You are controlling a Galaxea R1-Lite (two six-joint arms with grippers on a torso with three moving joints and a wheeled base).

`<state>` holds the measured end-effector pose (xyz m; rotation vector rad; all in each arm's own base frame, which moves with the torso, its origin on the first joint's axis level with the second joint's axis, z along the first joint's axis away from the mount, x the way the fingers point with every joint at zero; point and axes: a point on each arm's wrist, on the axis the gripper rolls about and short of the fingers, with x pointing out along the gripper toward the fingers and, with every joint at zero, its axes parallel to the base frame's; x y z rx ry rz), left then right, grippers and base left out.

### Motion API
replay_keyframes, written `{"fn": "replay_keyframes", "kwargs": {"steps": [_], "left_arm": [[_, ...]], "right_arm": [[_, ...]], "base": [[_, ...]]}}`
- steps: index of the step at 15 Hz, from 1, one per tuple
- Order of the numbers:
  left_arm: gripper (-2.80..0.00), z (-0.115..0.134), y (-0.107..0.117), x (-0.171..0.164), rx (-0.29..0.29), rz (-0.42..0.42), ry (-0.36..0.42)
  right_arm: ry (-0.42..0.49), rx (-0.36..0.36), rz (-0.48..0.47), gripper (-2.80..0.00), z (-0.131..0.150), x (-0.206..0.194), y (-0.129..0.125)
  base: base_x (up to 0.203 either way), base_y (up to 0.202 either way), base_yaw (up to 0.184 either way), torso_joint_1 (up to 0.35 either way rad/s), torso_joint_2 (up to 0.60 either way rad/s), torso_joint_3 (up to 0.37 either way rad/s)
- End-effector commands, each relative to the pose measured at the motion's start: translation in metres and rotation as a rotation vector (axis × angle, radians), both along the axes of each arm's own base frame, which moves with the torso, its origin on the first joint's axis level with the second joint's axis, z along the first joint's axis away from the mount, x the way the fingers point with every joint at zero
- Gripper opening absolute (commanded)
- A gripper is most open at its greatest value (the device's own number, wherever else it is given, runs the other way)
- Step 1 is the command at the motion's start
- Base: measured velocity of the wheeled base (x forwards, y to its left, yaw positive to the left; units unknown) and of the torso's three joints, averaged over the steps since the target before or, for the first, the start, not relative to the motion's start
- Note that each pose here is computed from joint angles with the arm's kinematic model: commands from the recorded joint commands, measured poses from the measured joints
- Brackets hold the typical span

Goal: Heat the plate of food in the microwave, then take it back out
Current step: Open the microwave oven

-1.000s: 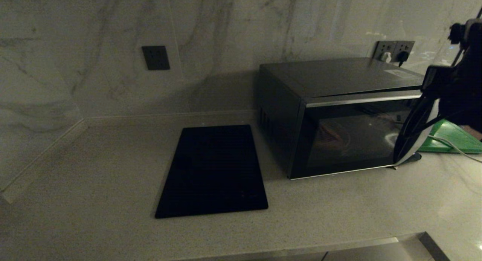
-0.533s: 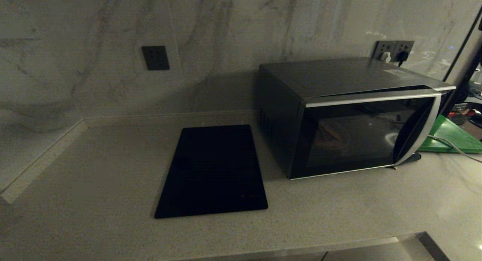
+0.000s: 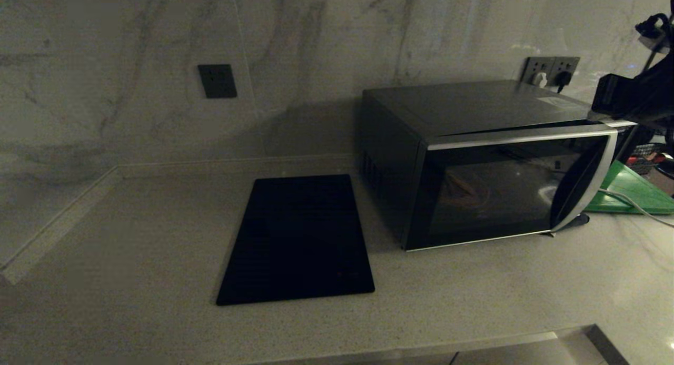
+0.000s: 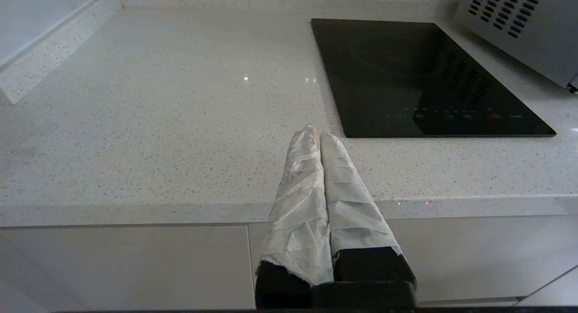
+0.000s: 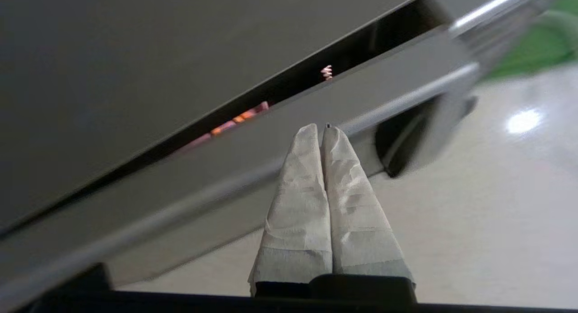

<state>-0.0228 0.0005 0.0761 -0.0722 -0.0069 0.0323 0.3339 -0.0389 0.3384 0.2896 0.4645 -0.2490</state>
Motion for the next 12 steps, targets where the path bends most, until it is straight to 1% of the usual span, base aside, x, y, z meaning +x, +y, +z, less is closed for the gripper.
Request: {"fn": "replay_keyframes", "kwargs": {"steps": [1, 3, 5, 12], "left_arm": [[-2.80, 0.000, 0.000, 0.000, -0.002, 0.001, 0.001], [-2.80, 0.000, 0.000, 0.000, 0.000, 0.001, 0.001], [-2.80, 0.000, 0.000, 0.000, -0.002, 0.001, 0.001], [-2.80, 0.000, 0.000, 0.000, -0.002, 0.001, 0.001]], "right_arm": [[-0.008, 0.009, -0.018, -2.80, -0.010, 0.017, -0.008], [-0.047, 0.004, -0.034, -2.80, -0.009, 0.021, -0.014], [-0.049, 0.001, -0.040, -2.80, -0.012, 0.026, -0.016], [-0.080, -0.017, -0.087, -2.80, -0.026, 0.045, -0.039]], "base": [[0.000, 0.000, 0.000, 0.000, 0.00, 0.000], [0.000, 0.000, 0.000, 0.000, 0.00, 0.000], [0.000, 0.000, 0.000, 0.000, 0.00, 0.000], [0.000, 0.000, 0.000, 0.000, 0.00, 0.000]]}}
